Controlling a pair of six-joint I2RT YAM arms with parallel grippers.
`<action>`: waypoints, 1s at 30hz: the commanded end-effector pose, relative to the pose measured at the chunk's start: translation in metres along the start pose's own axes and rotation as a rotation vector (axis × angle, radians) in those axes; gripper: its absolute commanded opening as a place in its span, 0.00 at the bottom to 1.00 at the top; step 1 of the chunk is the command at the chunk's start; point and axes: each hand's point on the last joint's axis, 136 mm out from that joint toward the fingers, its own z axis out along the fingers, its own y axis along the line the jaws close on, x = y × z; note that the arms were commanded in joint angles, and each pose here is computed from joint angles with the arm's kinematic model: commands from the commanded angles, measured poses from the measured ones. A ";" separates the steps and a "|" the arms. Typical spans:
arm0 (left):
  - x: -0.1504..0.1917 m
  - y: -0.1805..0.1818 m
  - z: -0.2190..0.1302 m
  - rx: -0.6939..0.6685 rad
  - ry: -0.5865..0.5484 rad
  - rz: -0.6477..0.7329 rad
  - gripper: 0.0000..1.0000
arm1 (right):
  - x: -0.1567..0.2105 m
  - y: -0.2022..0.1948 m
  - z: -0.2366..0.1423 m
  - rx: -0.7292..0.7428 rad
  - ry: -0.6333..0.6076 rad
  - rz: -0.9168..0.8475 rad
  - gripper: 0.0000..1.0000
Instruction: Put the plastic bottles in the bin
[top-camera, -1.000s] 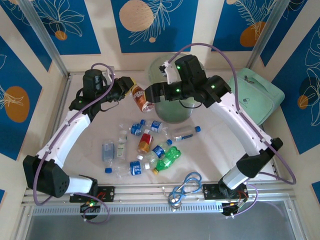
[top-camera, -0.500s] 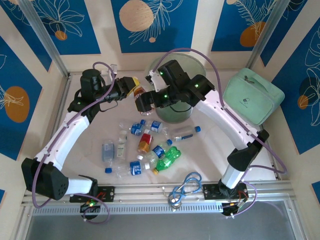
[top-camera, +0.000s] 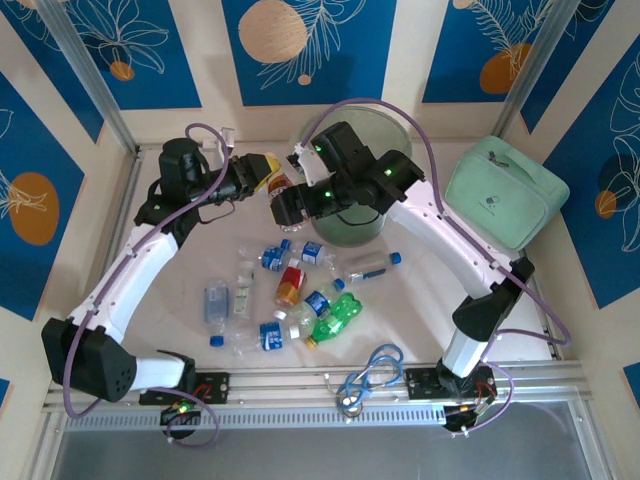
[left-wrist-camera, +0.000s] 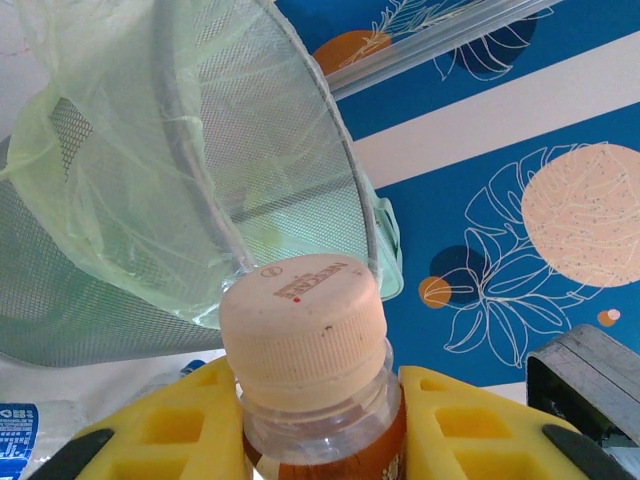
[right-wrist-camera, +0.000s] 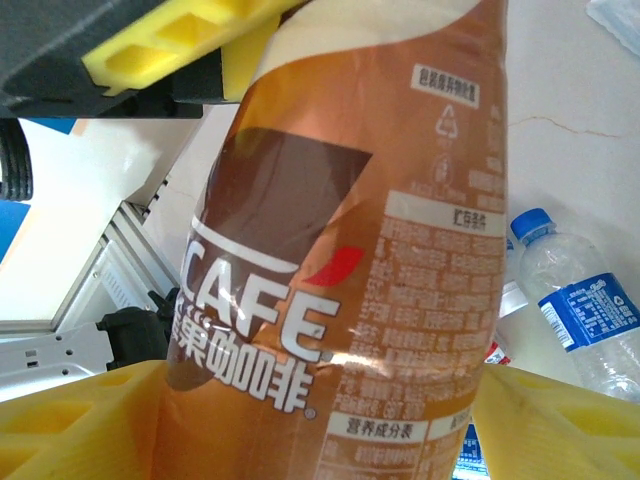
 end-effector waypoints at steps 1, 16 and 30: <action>-0.001 -0.012 -0.005 0.047 -0.008 0.036 0.30 | 0.007 0.003 0.010 -0.016 0.040 -0.001 0.78; -0.004 -0.010 -0.003 0.057 -0.030 0.035 0.49 | 0.004 0.001 0.006 -0.015 0.011 -0.007 0.55; -0.013 0.028 -0.062 -0.338 -0.230 0.185 1.00 | -0.048 -0.035 -0.035 0.052 -0.150 0.033 0.53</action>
